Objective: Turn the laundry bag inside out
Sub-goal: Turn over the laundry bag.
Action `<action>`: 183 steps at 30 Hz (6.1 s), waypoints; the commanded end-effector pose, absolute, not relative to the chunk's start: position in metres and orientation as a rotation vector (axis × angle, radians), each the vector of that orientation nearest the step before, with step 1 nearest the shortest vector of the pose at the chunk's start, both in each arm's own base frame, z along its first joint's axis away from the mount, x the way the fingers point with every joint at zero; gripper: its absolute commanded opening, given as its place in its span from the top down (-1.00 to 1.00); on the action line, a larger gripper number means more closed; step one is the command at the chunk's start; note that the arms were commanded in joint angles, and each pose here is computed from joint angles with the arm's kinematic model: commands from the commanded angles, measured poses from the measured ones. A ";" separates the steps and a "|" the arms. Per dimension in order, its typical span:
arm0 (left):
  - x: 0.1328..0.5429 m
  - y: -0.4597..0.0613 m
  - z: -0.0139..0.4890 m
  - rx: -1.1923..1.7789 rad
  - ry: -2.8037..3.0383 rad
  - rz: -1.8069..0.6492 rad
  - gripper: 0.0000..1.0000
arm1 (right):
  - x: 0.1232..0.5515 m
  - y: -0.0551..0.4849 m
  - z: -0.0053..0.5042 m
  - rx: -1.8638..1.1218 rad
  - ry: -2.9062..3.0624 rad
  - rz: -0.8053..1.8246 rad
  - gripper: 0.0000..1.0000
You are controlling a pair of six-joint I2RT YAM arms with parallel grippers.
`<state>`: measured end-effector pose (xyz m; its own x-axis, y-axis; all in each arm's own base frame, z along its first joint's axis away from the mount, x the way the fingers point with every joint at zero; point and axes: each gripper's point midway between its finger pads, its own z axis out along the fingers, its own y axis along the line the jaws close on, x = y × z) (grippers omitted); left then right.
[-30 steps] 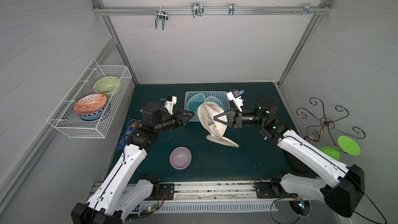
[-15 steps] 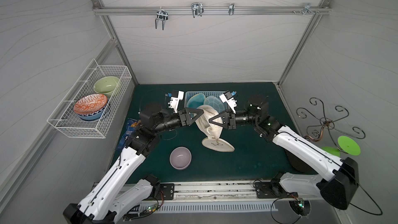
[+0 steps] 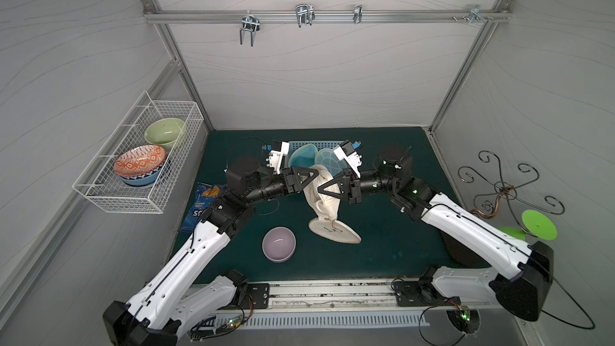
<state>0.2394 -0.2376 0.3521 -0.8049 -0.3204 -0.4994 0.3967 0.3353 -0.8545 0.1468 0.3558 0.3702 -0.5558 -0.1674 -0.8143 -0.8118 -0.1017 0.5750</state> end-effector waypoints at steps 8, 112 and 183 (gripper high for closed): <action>0.232 -0.228 0.385 0.163 1.892 -1.421 1.00 | 0.157 0.349 0.350 -1.011 1.785 1.538 0.89; 0.166 -0.246 0.424 1.028 1.582 -0.536 1.00 | 0.209 0.257 0.376 -0.311 1.958 1.446 -0.35; 0.240 -0.246 0.470 0.359 1.783 0.088 1.00 | 0.124 0.240 0.379 -0.684 1.543 1.133 -0.39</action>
<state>0.2328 -0.2777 0.4677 -0.1112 0.4000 -0.9097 0.2716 0.8928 0.3594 0.1164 0.2454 0.3514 -0.4301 0.0573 -0.9010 -0.8433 0.3308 0.4236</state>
